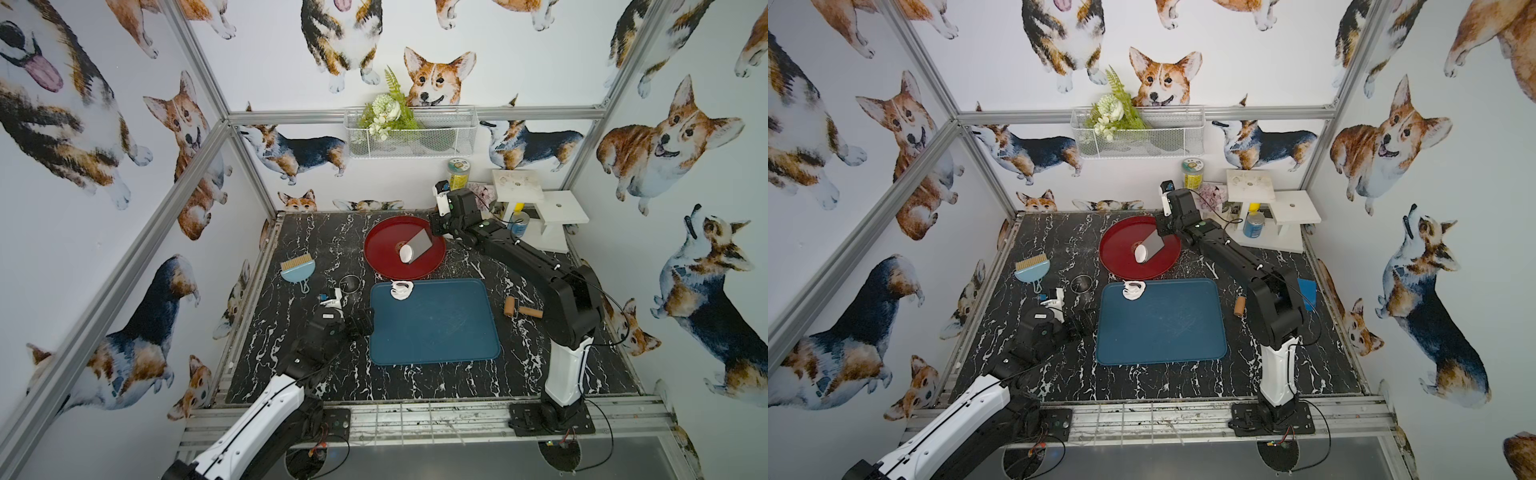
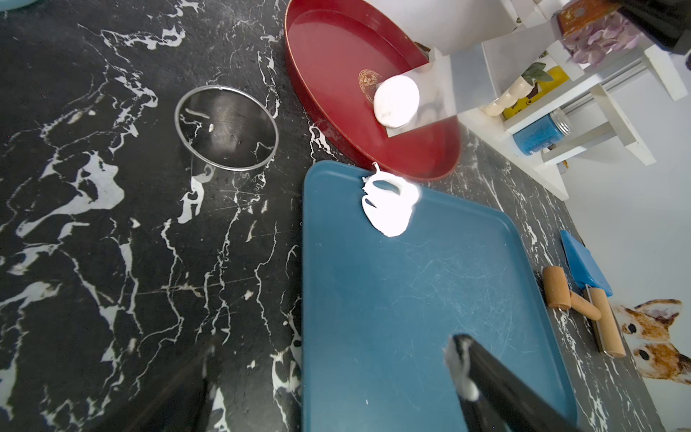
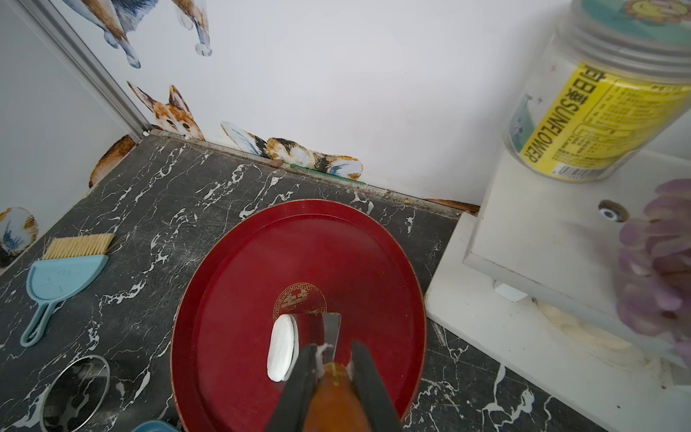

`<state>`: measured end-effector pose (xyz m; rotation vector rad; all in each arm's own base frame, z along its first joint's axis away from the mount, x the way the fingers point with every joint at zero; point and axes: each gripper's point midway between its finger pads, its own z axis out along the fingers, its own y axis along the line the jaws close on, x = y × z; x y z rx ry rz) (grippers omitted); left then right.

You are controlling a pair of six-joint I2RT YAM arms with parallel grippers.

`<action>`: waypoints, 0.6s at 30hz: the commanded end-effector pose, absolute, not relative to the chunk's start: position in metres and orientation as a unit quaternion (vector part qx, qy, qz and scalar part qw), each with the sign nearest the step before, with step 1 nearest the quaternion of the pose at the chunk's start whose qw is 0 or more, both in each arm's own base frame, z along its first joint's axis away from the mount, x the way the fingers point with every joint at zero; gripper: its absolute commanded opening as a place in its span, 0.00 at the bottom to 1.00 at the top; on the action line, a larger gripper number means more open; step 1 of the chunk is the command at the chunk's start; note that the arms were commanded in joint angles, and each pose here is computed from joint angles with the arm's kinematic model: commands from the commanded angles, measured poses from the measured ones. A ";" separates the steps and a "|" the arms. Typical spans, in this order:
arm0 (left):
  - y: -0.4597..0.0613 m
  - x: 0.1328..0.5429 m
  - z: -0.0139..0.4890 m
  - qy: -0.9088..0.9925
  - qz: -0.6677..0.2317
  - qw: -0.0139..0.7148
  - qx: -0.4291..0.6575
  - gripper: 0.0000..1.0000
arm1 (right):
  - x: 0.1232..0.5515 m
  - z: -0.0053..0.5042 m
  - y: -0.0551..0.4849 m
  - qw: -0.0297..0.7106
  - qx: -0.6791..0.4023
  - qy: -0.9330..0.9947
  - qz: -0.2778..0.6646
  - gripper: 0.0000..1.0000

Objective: Roll out the dumpling wrappers from the dough
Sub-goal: Place the dumpling wrapper on the plate.

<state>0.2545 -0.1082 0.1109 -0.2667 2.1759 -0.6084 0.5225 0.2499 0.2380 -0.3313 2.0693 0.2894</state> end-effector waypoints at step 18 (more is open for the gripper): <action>-0.111 0.260 0.117 0.863 -0.251 0.427 -0.105 1.00 | 0.523 0.235 0.240 0.489 -0.175 0.854 0.037 0.00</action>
